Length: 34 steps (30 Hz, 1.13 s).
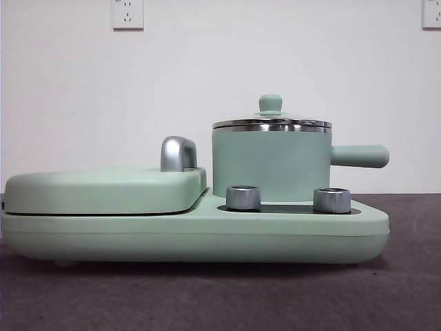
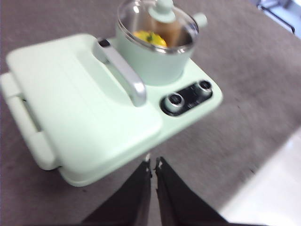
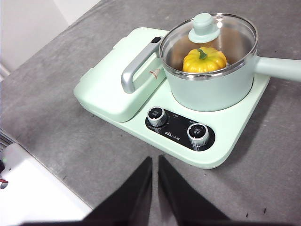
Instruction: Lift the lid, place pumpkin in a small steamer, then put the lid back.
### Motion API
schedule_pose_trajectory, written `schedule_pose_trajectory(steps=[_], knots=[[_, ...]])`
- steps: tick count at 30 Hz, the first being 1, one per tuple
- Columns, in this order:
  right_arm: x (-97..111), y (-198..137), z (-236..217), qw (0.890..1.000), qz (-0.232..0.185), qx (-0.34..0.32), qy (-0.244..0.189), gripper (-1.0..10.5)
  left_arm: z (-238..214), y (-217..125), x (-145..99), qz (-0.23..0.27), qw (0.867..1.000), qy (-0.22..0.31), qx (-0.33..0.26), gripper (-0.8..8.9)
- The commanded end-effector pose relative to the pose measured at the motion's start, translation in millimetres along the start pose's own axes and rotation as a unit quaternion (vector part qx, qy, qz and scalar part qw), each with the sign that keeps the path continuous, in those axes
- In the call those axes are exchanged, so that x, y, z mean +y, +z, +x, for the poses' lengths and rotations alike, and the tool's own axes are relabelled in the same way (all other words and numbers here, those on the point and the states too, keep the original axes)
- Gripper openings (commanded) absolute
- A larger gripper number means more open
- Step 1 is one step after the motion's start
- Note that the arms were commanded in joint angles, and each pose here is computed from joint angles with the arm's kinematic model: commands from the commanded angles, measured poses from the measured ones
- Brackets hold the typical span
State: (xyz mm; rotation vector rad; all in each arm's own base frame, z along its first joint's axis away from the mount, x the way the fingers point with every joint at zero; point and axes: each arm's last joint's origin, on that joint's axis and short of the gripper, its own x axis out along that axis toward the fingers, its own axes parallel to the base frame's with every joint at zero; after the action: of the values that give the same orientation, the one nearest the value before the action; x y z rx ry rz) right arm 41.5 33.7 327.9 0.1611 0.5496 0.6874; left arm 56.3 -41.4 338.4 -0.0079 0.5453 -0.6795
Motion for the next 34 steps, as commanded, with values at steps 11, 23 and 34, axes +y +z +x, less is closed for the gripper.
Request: schedule_pose_trajectory(steps=[11,23,34], knots=[[1,3,-1,1.000,-0.007,-0.008,0.003,0.2,51,-80,57,-0.017,0.963,0.183,-0.195,0.21],[1,3,-1,1.000,-0.007,-0.008,0.003,0.2,86,-138,84,-0.035,0.935,0.292,-0.199,0.21],[1,3,-2,1.000,-0.007,-0.008,0.003,0.2,93,-150,87,-0.057,0.934,0.294,-0.195,0.21]])
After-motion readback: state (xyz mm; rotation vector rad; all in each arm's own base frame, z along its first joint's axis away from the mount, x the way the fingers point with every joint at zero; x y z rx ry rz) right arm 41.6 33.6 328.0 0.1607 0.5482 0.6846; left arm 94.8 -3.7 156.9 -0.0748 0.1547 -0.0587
